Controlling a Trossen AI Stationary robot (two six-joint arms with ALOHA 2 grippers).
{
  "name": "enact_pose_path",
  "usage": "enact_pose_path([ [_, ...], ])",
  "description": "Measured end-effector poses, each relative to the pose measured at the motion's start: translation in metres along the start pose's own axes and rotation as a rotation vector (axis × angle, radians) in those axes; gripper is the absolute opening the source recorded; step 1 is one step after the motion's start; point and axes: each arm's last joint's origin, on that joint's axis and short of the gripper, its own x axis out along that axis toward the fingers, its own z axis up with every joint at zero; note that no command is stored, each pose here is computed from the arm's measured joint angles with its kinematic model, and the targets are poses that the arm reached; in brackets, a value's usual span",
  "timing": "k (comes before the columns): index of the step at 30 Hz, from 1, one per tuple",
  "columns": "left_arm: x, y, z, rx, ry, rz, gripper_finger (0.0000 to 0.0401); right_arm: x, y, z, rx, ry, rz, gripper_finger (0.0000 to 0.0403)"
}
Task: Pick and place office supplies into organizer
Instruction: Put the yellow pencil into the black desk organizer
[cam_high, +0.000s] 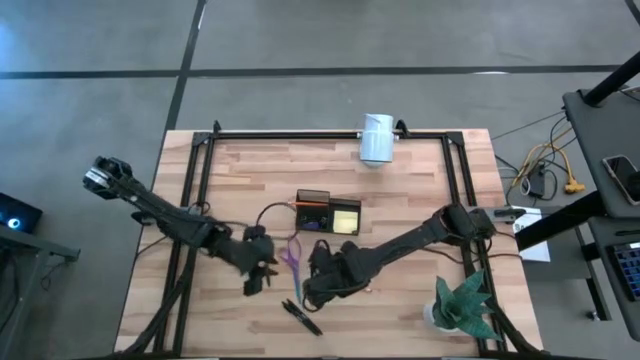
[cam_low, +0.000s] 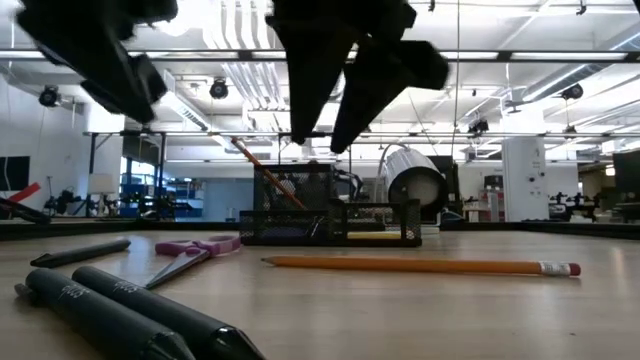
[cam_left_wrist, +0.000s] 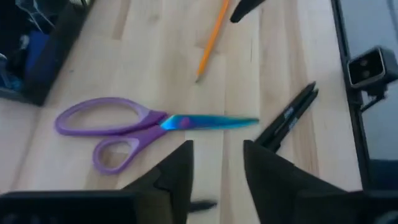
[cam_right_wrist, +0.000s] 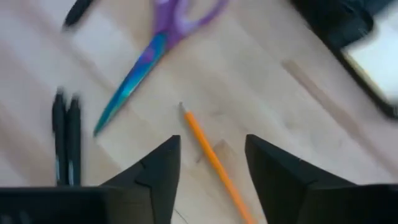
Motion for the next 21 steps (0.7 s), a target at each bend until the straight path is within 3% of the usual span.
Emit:
enact_pose_path([
  [4,0.018,0.006,0.011,-0.035,-0.005,-0.074,0.0053,-0.004,0.003,-0.011,0.208,0.019,-0.007,0.0118],
  [7,0.029,-0.001,0.020,0.085,-0.072,-0.185,0.0010,-0.012,0.010,-0.034,0.155,0.041,-0.001,0.0075],
  [12,0.046,-0.012,0.021,0.376,-0.136,-0.227,0.0023,-0.036,0.008,-0.084,0.060,0.099,-0.125,0.0047],
  [18,0.075,-0.005,0.018,0.386,-0.062,-0.182,0.0019,-0.056,0.004,-0.130,0.204,0.179,-0.236,0.0044],
  [21,0.088,-0.002,0.018,0.390,-0.038,-0.164,0.0003,-0.058,0.003,-0.142,0.160,0.179,-0.238,0.0039],
])
